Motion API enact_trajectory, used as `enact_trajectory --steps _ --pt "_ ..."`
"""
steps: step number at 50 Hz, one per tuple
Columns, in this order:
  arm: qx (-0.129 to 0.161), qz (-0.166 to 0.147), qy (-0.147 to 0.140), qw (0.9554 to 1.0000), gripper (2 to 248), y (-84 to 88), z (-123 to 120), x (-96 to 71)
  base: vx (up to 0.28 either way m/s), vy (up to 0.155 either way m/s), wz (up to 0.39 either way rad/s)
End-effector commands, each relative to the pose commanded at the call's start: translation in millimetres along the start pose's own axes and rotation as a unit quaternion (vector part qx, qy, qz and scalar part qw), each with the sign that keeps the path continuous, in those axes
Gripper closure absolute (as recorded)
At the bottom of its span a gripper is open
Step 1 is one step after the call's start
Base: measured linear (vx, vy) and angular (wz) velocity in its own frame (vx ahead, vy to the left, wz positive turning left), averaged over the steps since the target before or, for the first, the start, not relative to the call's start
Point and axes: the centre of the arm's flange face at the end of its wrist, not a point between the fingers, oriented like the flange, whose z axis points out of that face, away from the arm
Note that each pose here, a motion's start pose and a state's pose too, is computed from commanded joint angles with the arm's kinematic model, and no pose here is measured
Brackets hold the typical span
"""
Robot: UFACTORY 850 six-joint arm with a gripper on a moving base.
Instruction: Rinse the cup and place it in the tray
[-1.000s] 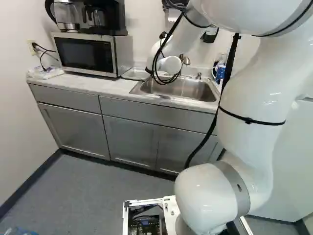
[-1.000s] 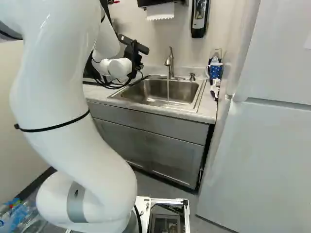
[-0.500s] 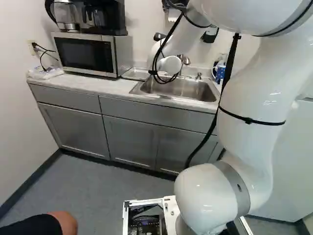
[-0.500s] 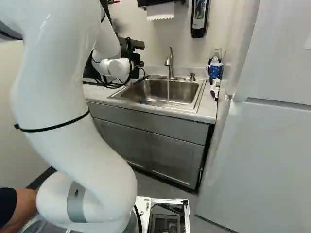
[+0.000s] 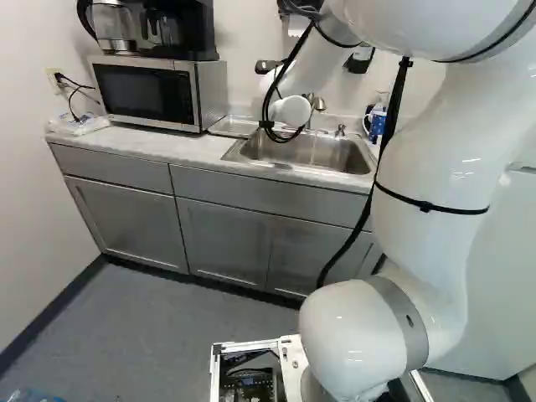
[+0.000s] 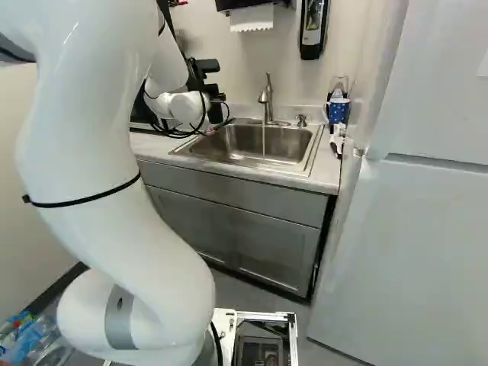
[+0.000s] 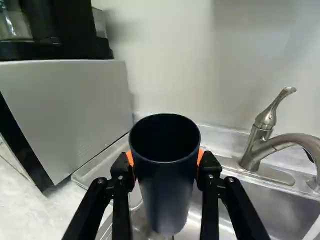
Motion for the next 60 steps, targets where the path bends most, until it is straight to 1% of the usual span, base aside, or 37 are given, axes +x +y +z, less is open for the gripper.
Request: enact_trajectory --steps 23,39,60 --pt "0.002 0.0 0.0 1.0 125 -2.1 1 0.1 0.0 0.0 0.0" --pt "0.018 -0.001 0.003 0.9998 125 -22.1 22 0.9 0.0 0.0 0.0" --pt "0.037 -0.003 0.01 0.9993 125 -48.8 58 1.3 0.0 0.0 0.0"
